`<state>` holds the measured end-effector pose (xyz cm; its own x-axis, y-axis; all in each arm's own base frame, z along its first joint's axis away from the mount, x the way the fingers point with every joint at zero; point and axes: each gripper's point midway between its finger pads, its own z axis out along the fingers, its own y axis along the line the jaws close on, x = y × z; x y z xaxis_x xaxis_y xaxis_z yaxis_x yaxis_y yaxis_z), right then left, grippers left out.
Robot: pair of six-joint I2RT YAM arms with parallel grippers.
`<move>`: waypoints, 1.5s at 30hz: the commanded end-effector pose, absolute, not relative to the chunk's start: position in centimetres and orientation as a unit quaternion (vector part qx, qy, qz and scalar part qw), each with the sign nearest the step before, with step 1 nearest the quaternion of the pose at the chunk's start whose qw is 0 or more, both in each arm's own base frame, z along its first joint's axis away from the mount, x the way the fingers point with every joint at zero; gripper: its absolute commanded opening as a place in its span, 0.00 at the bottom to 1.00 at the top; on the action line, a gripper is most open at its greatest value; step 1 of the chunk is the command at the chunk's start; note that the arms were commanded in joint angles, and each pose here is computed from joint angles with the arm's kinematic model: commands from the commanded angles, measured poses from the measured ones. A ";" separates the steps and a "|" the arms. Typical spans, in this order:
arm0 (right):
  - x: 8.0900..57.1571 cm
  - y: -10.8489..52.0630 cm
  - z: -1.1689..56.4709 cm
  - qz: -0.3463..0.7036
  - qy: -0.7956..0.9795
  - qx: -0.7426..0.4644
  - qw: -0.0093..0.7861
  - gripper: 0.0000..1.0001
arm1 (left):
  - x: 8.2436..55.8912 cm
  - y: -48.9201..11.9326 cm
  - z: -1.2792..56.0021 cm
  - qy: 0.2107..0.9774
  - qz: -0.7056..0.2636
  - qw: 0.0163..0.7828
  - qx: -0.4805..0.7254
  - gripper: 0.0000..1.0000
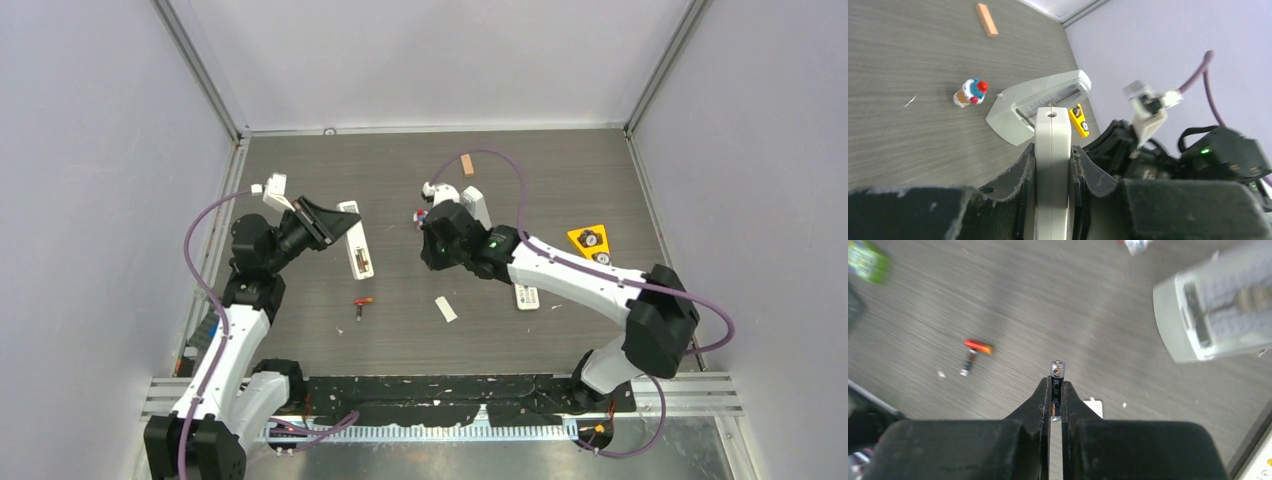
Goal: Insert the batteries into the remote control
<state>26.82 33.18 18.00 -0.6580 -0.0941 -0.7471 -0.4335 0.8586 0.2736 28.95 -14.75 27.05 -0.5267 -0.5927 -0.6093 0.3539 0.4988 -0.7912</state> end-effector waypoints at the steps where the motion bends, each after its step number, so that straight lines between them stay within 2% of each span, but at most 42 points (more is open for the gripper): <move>1: 25.8 32.8 12.6 0.186 0.915 -0.125 0.335 0.08 | 28.7 -13.9 27.1 0.712 -0.480 0.501 -0.106 0.00; 7: 25.0 32.7 6.2 0.120 0.952 -0.083 0.269 0.08 | 27.9 -12.9 25.1 0.726 -0.452 0.500 -0.135 0.00; 12: 25.6 32.7 4.9 0.105 0.960 0.001 0.261 0.11 | 27.2 -12.9 24.4 0.731 -0.451 0.492 -0.138 0.00; 19: 26.0 33.7 4.7 0.105 0.961 0.074 0.243 0.46 | 26.9 -12.7 23.7 0.738 -0.442 0.491 -0.137 0.00; 22: 26.5 32.9 5.8 0.097 0.957 0.064 0.267 0.53 | 26.9 -12.5 23.6 0.740 -0.435 0.493 -0.138 0.00; 25: 27.4 32.5 8.6 0.112 0.941 0.001 0.319 0.53 | 27.1 -12.2 23.6 0.743 -0.423 0.500 -0.137 0.00; 29: 28.3 33.6 10.9 0.134 0.900 -0.205 0.362 0.48 | 27.2 -10.7 22.7 0.768 -0.368 0.501 -0.155 0.00; 30: 27.7 34.3 10.9 0.142 0.873 -0.301 0.356 0.47 | 27.2 -9.9 22.3 0.775 -0.346 0.500 -0.171 0.00; 32: 27.1 35.1 10.8 0.147 0.825 -0.418 0.350 0.47 | 27.2 -8.4 21.3 0.791 -0.301 0.497 -0.195 0.00; 33: 26.3 35.7 10.7 0.167 0.806 -0.459 0.334 0.47 | 27.2 -7.8 21.2 0.795 -0.285 0.497 -0.203 0.00; 36: 26.2 35.5 9.4 0.137 0.721 -0.599 0.320 0.51 | 27.1 -6.7 21.0 0.802 -0.252 0.497 -0.217 0.00; 40: 27.6 34.7 8.3 0.078 0.654 -0.680 0.321 0.54 | 26.9 -5.6 21.1 0.805 -0.223 0.500 -0.230 0.00; 45: 27.2 34.4 7.4 0.063 0.565 -0.764 0.307 0.55 | 27.0 -4.5 21.2 0.804 -0.202 0.503 -0.245 0.00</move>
<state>26.73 33.57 6.55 0.0426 -0.8615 -0.5059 -0.9529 0.1172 -0.2798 26.72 -6.09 19.42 -0.4353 -0.6095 -0.6625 -0.1655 0.7776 -0.6066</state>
